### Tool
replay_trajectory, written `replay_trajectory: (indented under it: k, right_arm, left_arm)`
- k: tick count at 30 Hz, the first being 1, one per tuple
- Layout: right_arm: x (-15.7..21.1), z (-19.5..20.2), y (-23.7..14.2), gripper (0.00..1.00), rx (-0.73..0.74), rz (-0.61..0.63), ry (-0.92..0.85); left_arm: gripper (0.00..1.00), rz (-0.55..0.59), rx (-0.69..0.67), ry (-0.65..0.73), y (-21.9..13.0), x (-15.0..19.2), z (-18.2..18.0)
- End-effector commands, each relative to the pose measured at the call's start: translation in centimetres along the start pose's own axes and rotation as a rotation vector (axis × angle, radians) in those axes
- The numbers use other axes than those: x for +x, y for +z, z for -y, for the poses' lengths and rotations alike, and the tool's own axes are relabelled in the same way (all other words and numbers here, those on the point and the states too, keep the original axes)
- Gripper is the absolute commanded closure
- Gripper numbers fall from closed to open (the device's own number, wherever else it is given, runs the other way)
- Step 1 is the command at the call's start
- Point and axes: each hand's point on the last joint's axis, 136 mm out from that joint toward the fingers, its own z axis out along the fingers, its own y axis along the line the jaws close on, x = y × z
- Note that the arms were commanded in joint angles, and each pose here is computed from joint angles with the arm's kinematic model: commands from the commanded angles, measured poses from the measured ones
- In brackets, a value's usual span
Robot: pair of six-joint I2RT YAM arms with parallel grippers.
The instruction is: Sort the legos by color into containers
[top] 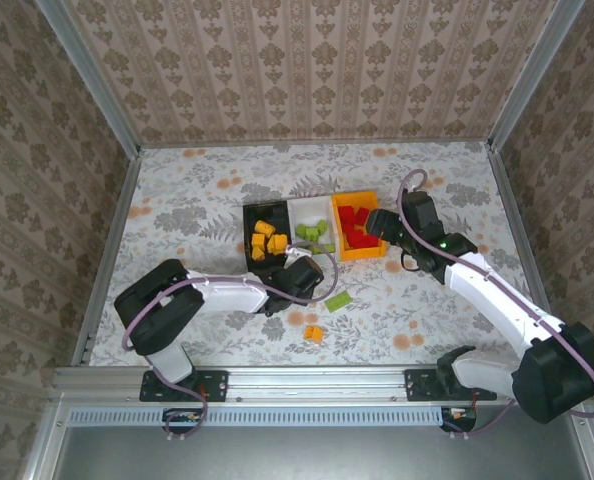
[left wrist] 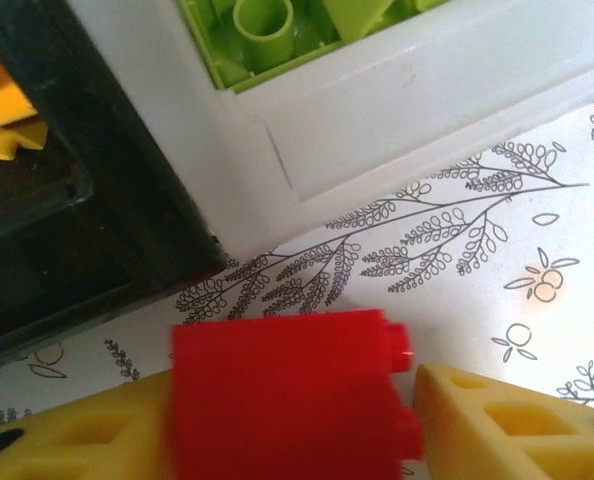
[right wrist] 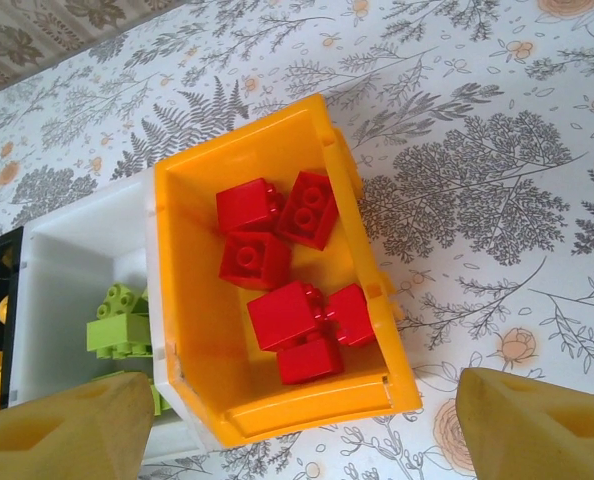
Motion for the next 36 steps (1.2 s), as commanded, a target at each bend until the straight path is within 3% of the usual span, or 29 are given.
replay_trajectory:
  k: [1, 4, 9, 16, 26, 28, 32, 36]
  right_arm:
    - [0.2, 0.1, -0.3, 0.2, -0.012, -0.004, 0.012]
    - [0.2, 0.5, -0.3, 0.2, -0.001, -0.002, 0.015]
    - [0.2, 1.8, -0.1, 0.2, 0.033, 0.003, 0.046]
    - [0.9, 3.3, -0.2, 0.2, 0.058, 0.007, 0.08]
    - [1.7, 4.1, -0.3, 0.2, 0.076, -0.014, 0.082]
    - [1.7, 4.1, -0.4, 0.2, 0.07, -0.012, 0.08]
    - [1.9, 4.1, -0.5, 0.2, 0.064, -0.016, 0.074]
    - [2.8, 4.0, -0.2, 0.19, 0.047, -0.039, 0.068]
  left_arm:
    - [0.49, 0.026, -0.008, 0.014, 0.0, -0.8, 0.2]
    - [0.57, 0.029, 0.0, 0.023, -0.5, -1.1, 0.4]
    - [0.61, 0.058, 0.071, 0.036, -3.5, -2.2, 2.0]
    - [0.6, 0.166, 0.239, 0.063, -7.8, -9.0, 6.6]
    - [0.59, 0.226, 0.35, 0.017, -2.3, -18.6, 9.9]
    - [0.57, 0.23, 0.355, 0.005, -1.3, -19.6, 10.0]
    - [0.43, 0.244, 0.365, -0.023, -0.2, -21.1, 10.2]
    - [0.26, 0.286, 0.386, -0.064, -1.5, -22.4, 9.8]
